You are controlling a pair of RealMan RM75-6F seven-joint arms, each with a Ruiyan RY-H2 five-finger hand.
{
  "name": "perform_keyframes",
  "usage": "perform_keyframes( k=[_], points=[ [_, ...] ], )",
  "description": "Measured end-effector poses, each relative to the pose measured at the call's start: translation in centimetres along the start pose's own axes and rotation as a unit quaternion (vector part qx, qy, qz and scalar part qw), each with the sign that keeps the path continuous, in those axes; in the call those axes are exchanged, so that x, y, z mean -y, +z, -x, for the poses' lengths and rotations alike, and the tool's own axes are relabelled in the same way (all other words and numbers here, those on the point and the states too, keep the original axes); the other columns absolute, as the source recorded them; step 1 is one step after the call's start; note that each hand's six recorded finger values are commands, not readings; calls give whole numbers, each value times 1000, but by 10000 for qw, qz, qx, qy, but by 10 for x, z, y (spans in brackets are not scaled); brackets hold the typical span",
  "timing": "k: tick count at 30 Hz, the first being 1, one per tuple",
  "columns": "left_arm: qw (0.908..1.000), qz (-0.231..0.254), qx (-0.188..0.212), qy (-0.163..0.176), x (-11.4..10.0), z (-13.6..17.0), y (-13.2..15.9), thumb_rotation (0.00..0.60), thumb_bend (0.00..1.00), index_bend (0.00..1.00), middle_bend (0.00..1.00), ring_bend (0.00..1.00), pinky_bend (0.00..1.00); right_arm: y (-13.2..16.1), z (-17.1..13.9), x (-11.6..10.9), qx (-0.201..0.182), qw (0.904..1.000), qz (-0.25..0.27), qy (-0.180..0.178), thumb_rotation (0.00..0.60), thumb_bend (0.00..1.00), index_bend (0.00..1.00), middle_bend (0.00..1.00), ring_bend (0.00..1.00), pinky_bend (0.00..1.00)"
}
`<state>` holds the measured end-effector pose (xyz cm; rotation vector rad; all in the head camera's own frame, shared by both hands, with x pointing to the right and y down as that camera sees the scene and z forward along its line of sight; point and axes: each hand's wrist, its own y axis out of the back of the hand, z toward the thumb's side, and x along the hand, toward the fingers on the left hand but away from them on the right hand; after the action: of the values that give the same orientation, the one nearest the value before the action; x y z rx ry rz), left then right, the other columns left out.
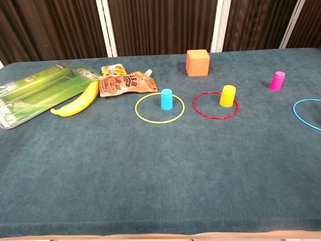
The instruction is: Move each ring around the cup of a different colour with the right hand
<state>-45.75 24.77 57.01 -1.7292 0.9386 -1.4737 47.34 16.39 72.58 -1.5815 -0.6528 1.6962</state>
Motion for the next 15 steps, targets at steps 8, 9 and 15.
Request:
perform_keyframes(
  k=[8, 9, 15],
  points=[
    [10000, -14, 9, -39, 0, 3, -1, 600, 438, 0, 74, 29, 131, 0, -5, 6, -5, 10000, 17, 66, 600, 508, 605, 88, 0, 0],
    [10000, -16, 9, -40, 0, 3, 0, 600, 438, 0, 74, 28, 131, 0, -4, 6, -7, 10000, 21, 76, 600, 508, 605, 88, 0, 0],
    [10000, -11, 9, -37, -1, -2, 0, 600, 438, 0, 74, 28, 131, 4, -2, 7, -28, 10000, 73, 62, 600, 508, 607, 88, 0, 0]
  ],
)
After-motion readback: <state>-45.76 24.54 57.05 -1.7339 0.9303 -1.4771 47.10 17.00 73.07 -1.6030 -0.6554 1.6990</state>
